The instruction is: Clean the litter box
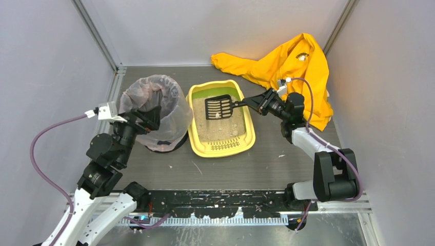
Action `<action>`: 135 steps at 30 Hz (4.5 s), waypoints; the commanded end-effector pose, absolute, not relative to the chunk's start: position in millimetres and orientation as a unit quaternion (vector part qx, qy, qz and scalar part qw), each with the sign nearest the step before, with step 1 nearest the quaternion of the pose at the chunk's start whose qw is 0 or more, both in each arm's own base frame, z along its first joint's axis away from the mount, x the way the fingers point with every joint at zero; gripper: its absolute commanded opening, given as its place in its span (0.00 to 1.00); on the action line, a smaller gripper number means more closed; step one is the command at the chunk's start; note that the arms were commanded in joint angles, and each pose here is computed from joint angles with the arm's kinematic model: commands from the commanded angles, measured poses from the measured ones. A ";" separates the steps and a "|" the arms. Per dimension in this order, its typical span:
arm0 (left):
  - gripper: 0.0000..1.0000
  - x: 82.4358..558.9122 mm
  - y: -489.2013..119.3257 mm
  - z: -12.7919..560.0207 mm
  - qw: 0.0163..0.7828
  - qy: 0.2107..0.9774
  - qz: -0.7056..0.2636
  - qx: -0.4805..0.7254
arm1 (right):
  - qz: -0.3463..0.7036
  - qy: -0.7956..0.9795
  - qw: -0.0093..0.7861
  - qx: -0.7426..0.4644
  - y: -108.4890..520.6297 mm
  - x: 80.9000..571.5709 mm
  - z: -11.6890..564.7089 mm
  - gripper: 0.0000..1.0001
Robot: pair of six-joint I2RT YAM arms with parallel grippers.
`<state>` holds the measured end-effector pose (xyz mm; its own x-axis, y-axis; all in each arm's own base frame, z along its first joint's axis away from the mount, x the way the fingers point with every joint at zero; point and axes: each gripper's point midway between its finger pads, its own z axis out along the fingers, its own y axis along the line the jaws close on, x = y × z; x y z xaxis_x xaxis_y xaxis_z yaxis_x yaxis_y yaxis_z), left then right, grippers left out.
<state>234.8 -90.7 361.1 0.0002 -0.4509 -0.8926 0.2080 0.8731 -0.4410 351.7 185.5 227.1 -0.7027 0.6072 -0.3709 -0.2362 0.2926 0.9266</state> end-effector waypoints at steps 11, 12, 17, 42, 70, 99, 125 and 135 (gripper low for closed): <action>1.00 221.6 -77.6 376.0 0.718 0.646 -0.237 -0.102 | 0.611 0.667 0.422 0.057 209.0 371.2 336.8 0.01; 1.00 221.3 -77.5 375.4 0.718 0.647 -0.236 -0.102 | 0.612 0.667 0.422 0.054 212.4 373.4 339.4 0.01; 1.00 218.4 -73.5 375.6 0.720 0.646 -0.232 -0.104 | 0.611 0.663 0.433 0.024 236.0 386.5 373.3 0.01; 1.00 212.4 -60.7 370.8 0.721 0.653 -0.204 -0.108 | 0.557 0.697 0.422 -0.159 378.5 398.1 413.9 0.01; 1.00 207.7 -68.7 362.0 0.702 0.676 -0.208 -0.079 | 0.497 0.591 0.587 -0.242 386.9 296.3 518.3 0.01; 1.00 346.8 -146.7 476.0 0.759 0.628 -0.171 -0.037 | 0.337 0.735 0.587 -0.037 211.9 384.6 352.9 0.01; 0.92 420.8 -181.3 485.6 0.706 0.677 -0.196 -0.077 | 0.092 0.885 0.444 -0.103 174.7 389.7 296.0 0.01; 0.90 423.4 -185.8 478.8 0.701 0.679 -0.205 -0.076 | 0.021 0.879 0.443 -0.174 197.5 373.4 273.8 0.01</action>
